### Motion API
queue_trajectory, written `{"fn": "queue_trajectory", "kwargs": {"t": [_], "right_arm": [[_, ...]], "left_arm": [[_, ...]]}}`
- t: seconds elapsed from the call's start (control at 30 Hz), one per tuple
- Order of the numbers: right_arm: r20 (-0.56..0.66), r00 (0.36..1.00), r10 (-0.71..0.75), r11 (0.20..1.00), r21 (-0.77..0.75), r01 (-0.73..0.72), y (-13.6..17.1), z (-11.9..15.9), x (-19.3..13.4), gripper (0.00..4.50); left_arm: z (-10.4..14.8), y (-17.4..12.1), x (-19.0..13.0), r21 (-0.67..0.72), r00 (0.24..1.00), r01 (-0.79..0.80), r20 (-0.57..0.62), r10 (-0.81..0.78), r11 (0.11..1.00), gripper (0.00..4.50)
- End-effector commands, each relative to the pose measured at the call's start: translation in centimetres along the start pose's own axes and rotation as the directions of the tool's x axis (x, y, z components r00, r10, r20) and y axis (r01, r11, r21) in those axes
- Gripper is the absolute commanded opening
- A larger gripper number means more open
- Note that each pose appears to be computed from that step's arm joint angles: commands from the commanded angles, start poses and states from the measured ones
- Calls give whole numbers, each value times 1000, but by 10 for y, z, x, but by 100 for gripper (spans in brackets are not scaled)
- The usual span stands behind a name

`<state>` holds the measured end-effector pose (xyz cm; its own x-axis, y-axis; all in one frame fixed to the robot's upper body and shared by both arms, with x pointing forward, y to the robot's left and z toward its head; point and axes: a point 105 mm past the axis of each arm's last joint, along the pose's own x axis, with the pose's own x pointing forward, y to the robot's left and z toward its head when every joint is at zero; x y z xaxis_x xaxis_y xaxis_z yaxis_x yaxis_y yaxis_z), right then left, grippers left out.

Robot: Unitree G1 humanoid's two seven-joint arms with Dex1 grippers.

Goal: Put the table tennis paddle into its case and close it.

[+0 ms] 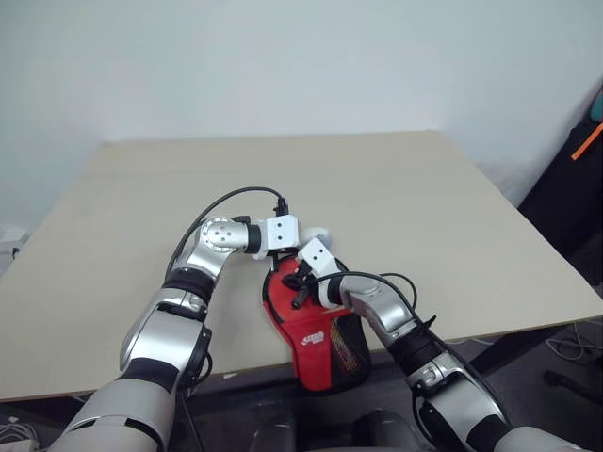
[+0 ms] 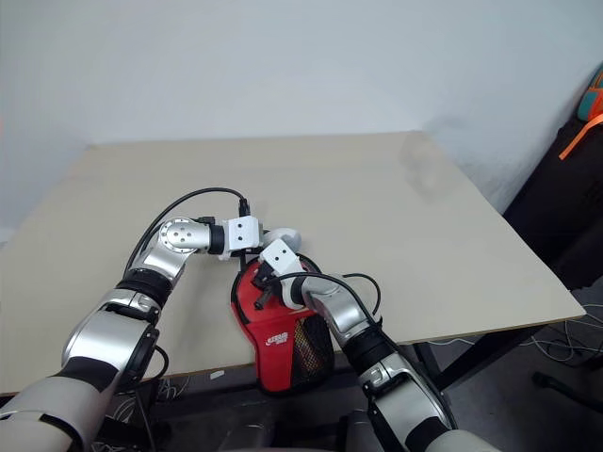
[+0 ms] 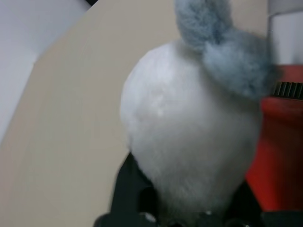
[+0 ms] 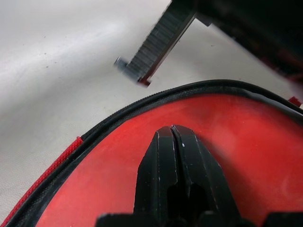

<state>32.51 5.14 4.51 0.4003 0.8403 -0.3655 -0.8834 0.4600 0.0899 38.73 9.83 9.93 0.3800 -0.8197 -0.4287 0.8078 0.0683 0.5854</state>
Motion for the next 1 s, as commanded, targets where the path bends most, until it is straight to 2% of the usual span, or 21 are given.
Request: {"fn": "queue_trajectory", "kwargs": {"t": [0.03, 0.23, 0.43, 0.6, 0.8, 0.9, 1.0], "right_arm": [[-129, 992, 14, 998, 65, -6, 4, -39, 1, 0], [-132, 991, 20, 998, 66, -12, 5, -39, 1, 0], [-137, 990, 29, 998, 67, -20, 6, -41, 2, 0], [-140, 989, 36, 997, 65, -27, 7, -41, 3, 0], [-128, 991, 30, 998, 51, -23, 2, -34, -5, 0], [-112, 994, 9, 999, 52, -3, -5, -26, -21, 0], [-99, 995, 30, 999, 38, -27, -4, -15, -41, 0]], "left_arm": [[17, 10, 1, 73, 999, -22, 48, 18, 997, 236], [17, 10, -6, 82, 999, 0, 51, -4, 997, 437], [17, 14, -30, 108, 998, 39, 36, -44, 993, 444], [15, 32, -68, 95, 1000, 22, -9, -21, 995, 444], [24, 46, -117, -40, 997, -69, 34, 70, 997, 444], [22, 34, -129, -153, 991, -116, 53, 125, 982, 444], [27, 15, -127, -272, 982, -126, 103, 159, 954, 444]]}}
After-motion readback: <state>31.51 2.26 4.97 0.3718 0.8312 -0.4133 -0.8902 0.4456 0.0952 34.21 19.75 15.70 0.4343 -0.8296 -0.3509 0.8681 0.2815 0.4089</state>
